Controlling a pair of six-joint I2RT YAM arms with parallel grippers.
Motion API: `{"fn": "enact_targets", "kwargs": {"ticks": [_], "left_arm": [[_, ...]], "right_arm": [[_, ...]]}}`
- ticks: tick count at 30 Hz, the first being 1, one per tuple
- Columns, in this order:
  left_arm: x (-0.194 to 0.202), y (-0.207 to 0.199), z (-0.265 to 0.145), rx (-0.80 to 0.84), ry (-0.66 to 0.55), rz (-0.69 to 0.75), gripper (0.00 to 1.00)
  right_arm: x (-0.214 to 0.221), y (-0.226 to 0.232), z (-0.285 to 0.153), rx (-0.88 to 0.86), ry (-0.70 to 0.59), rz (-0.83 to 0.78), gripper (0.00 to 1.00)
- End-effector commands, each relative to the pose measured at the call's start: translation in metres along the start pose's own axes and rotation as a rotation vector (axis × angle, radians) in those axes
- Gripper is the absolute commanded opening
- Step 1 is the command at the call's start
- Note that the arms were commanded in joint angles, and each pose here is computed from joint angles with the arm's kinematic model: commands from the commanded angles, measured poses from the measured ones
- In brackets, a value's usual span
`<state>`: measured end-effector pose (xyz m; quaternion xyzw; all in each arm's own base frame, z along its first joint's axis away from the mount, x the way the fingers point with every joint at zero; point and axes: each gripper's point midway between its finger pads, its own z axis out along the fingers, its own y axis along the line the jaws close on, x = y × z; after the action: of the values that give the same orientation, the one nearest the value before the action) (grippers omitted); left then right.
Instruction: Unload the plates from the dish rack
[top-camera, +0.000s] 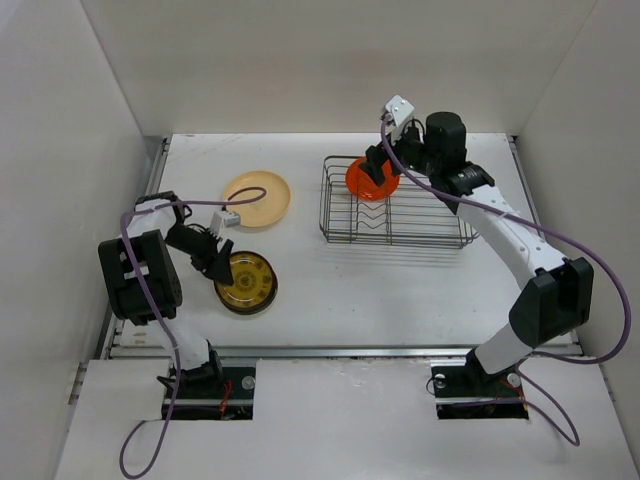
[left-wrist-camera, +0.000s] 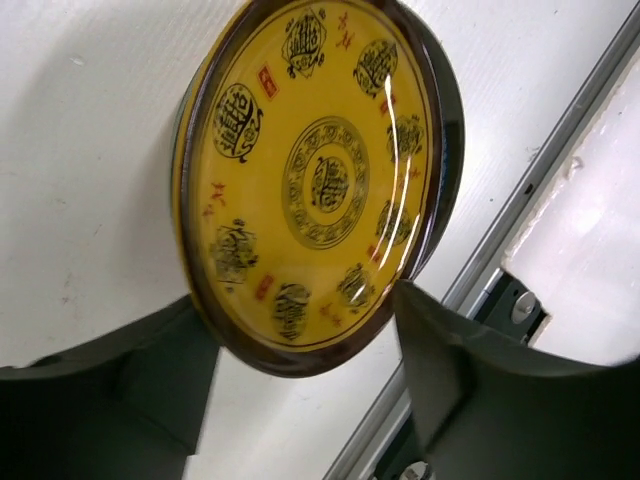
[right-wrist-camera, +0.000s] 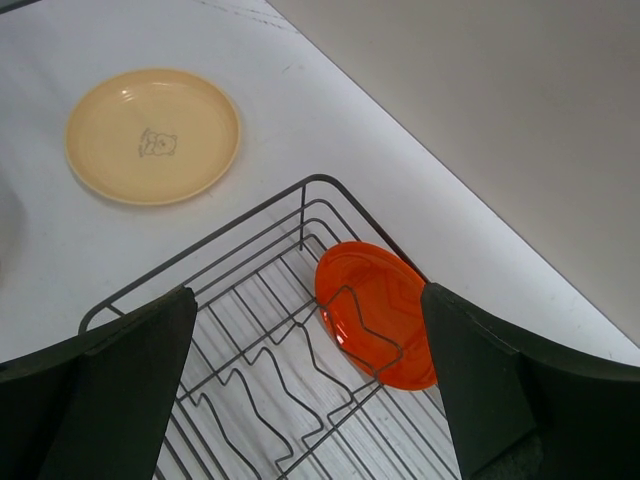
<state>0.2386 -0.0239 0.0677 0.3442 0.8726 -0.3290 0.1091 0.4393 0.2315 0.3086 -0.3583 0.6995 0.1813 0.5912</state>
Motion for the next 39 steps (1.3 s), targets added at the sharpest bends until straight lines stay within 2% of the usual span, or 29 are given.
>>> {"fn": "enact_targets", "kwargs": {"ticks": [1, 2, 4, 6, 8, 11, 15, 20, 26, 30, 39], "left_arm": [[-0.011, 0.0, -0.009, -0.007, -0.021, 0.016, 0.67], [-0.014, 0.004, -0.012, -0.027, -0.021, 0.02, 0.72], [-0.021, 0.009, -0.023, -0.067, -0.035, 0.027, 0.75], [-0.028, 0.012, -0.032, -0.114, -0.047, 0.032, 0.86], [-0.035, 0.018, -0.042, -0.167, -0.051, 0.058, 0.86], [-0.045, 0.017, -0.058, -0.207, -0.075, 0.082, 0.92], [-0.056, 0.016, -0.074, -0.252, -0.102, 0.101, 0.92], [-0.071, 0.015, -0.091, -0.346, -0.169, 0.126, 0.93], [-0.09, 0.003, -0.108, -0.439, -0.286, 0.175, 0.93], [-0.096, 0.0, -0.116, -0.462, -0.307, 0.183, 0.93], [-0.1, -0.002, -0.116, -0.438, -0.325, 0.156, 0.93]], "right_arm": [[-0.027, -0.006, -0.01, 0.019, -0.087, -0.065, 0.99], [-0.025, -0.006, -0.01, 0.017, -0.079, -0.077, 0.99], [-0.018, -0.008, -0.01, 0.024, -0.058, -0.112, 0.99], [-0.01, -0.015, -0.011, 0.061, -0.027, -0.139, 0.99], [-0.001, -0.02, -0.008, 0.072, -0.002, -0.184, 0.99], [0.008, -0.025, -0.006, 0.072, 0.024, -0.219, 0.99], [0.022, -0.034, -0.002, 0.084, 0.066, -0.268, 0.99], [0.049, -0.066, 0.006, 0.079, 0.107, -0.308, 0.99], [0.073, -0.082, 0.027, -0.069, 0.1, -0.466, 0.99], [0.086, -0.089, 0.042, -0.167, 0.103, -0.473, 0.99], [0.104, -0.099, 0.072, -0.237, 0.101, -0.454, 0.98]]}}
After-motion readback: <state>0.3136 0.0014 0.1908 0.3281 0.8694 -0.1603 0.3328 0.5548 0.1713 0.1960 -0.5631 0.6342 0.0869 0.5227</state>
